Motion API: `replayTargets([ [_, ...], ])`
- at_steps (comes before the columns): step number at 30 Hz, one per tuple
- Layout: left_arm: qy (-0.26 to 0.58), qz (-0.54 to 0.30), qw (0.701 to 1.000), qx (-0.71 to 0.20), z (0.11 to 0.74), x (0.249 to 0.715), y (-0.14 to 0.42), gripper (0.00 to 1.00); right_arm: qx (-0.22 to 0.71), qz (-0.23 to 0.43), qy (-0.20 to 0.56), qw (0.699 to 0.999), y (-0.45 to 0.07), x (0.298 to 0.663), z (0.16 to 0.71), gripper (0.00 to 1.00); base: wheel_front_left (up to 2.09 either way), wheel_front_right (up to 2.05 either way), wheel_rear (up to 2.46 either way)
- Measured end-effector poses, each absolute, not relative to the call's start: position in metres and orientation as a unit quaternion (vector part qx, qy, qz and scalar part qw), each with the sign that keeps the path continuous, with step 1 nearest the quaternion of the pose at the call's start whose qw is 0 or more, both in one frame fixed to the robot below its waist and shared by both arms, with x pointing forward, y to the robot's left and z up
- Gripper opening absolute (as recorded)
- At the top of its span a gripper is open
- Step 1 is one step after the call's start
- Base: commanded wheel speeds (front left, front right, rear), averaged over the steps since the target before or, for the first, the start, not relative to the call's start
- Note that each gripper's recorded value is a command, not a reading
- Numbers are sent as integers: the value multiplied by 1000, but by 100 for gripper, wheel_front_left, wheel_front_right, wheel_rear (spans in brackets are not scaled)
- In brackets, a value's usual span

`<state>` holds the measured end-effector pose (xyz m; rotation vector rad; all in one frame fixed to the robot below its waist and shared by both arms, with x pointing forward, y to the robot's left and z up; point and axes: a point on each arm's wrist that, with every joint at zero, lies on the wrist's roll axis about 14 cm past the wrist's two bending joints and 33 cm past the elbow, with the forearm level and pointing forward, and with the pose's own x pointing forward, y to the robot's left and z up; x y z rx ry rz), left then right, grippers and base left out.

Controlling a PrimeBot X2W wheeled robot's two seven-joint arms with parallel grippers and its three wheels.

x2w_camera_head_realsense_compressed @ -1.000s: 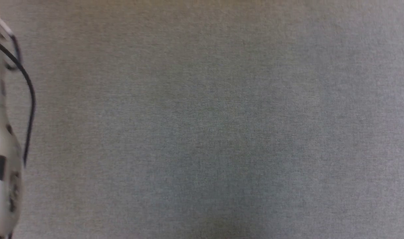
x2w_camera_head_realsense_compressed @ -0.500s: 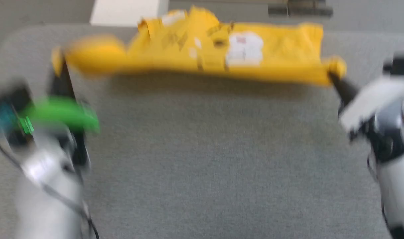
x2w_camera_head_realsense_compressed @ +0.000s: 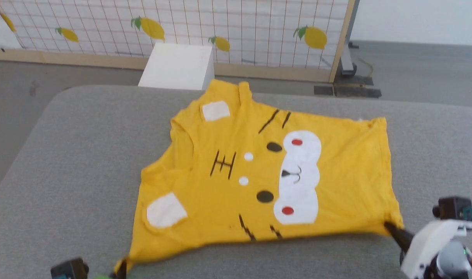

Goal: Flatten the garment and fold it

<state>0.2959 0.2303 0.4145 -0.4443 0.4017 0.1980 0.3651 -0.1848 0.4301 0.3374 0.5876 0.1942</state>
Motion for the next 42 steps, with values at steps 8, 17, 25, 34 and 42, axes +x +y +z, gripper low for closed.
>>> replayTargets([
  [8,350,106,900,-237,372,231,219,0,134,88,403,901,-196,300,391,0,0,0,0],
  [17,243,88,928,-269,426,266,215,0,136,79,393,906,-197,298,407,0,0,0,0],
  [25,130,-11,964,-231,506,351,192,0,102,85,363,922,-198,337,433,0,0,0,0],
  [34,135,-64,972,-183,514,434,174,0,77,84,407,906,-197,372,426,0,0,0,0],
  [42,183,-71,968,-154,469,485,163,0,63,80,464,880,-197,390,397,0,0,0,0],
])
